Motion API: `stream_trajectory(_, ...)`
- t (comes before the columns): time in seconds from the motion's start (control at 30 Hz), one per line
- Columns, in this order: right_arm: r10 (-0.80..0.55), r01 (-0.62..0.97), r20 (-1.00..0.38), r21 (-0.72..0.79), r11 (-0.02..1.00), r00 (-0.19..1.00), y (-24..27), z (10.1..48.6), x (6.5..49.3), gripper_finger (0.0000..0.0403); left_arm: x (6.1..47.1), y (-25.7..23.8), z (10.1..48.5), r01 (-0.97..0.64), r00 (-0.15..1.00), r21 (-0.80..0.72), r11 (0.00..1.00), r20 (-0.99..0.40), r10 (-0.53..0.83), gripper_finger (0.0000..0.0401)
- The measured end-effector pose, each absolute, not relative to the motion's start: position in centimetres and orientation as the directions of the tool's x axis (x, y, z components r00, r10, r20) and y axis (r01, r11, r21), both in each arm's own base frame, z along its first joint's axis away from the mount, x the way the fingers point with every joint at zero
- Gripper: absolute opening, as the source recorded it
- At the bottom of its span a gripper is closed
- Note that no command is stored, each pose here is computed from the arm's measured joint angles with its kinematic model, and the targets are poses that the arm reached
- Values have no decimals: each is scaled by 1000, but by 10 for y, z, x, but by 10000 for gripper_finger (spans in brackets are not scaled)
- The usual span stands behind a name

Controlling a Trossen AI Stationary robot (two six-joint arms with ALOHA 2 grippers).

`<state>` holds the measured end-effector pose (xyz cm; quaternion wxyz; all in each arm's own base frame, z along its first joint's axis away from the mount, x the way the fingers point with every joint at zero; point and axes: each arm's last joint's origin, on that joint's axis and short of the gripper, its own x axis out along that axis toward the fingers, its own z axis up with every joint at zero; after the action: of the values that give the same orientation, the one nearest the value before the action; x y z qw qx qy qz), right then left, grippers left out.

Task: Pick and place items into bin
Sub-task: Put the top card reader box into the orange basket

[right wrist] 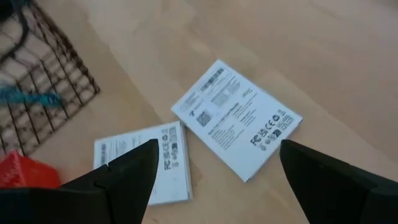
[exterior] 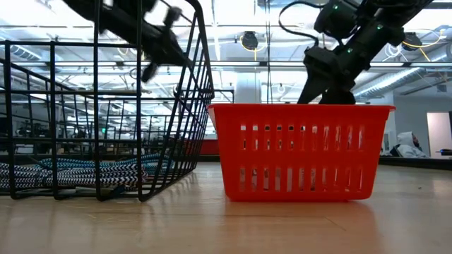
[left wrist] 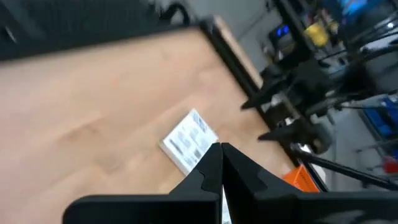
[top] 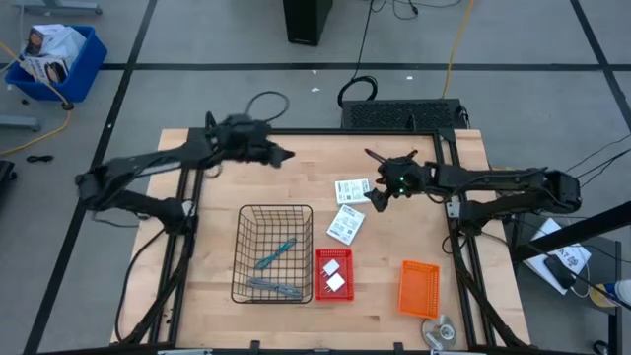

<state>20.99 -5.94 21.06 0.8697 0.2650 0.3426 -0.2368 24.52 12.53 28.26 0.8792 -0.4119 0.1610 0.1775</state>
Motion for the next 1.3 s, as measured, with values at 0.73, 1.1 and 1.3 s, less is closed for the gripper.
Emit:
stream_trajectory(0.73, -146, 717, -795, 431, 548, 589, -95, 179, 217, 325, 374, 172, 211, -498, 752, -693, 521, -645, -140, 5)
stream_trajectory(1.1, -72, 746, -841, 432, 506, 536, -100, 146, 232, 325, 395, 148, 192, -516, 700, -672, 531, -688, -192, 12)
stream_trajectory(1.3, -73, 746, -833, 447, 493, 548, -103, 136, 239, 325, 399, 146, 185, -522, 694, -643, 560, -702, -159, 10)
